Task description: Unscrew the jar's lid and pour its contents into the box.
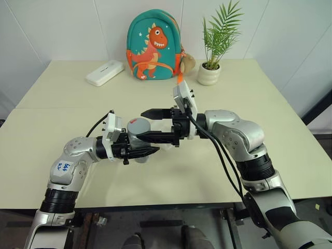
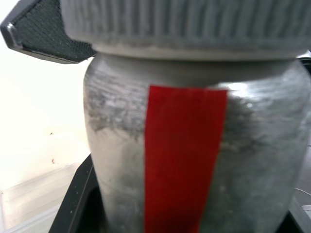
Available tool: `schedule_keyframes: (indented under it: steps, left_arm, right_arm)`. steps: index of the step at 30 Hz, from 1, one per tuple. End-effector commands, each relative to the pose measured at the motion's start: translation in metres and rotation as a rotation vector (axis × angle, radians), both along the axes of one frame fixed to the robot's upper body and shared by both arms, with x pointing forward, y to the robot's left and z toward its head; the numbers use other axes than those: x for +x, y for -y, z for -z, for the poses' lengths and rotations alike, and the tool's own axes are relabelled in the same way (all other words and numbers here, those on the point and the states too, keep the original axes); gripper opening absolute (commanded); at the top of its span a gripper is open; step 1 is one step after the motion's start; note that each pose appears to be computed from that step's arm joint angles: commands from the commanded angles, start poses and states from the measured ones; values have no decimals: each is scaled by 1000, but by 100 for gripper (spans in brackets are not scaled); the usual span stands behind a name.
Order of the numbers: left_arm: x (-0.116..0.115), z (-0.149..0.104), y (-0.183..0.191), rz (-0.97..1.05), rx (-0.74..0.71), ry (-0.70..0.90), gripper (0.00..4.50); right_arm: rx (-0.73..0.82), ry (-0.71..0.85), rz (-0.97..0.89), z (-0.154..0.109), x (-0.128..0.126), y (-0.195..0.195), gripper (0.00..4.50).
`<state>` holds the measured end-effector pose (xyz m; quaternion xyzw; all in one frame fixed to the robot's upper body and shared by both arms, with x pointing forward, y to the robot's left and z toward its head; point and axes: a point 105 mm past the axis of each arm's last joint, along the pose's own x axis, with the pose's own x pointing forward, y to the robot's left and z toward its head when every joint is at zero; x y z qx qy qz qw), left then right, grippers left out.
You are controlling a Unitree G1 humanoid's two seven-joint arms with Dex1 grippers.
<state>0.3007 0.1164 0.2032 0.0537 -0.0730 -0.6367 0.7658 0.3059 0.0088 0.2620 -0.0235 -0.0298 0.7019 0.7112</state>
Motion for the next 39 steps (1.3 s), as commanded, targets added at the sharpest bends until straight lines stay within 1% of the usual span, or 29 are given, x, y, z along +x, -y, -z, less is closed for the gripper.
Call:
schedule_keyframes:
  steps: [1,15,23,26,31,33,35,39]
  left_arm:
    - [-6,-10,0,19,-5,50,210]
    - [-6,-10,1,25,-2,49,210]
    - [-5,-12,2,27,-3,51,210]
    - [-5,-12,2,28,-3,51,210]
    - [-5,-12,1,25,0,51,210]
    - [-5,-12,1,23,1,52,210]
    - [-5,-12,1,23,0,53,210]
    - [-5,-12,1,24,-3,53,210]
  right_arm:
    - [45,24,20,-13,1,10,447]
    - [48,-11,23,-10,0,15,447]
    - [47,-13,53,-9,7,20,447]
    - [80,-20,25,-15,2,22,447]
    - [177,-44,-107,-32,-18,25,447]
    - [195,-53,-133,-36,-22,25,447]
    - [183,-58,-108,-35,-19,20,447]
    - [113,-38,-70,-25,-15,5,447]
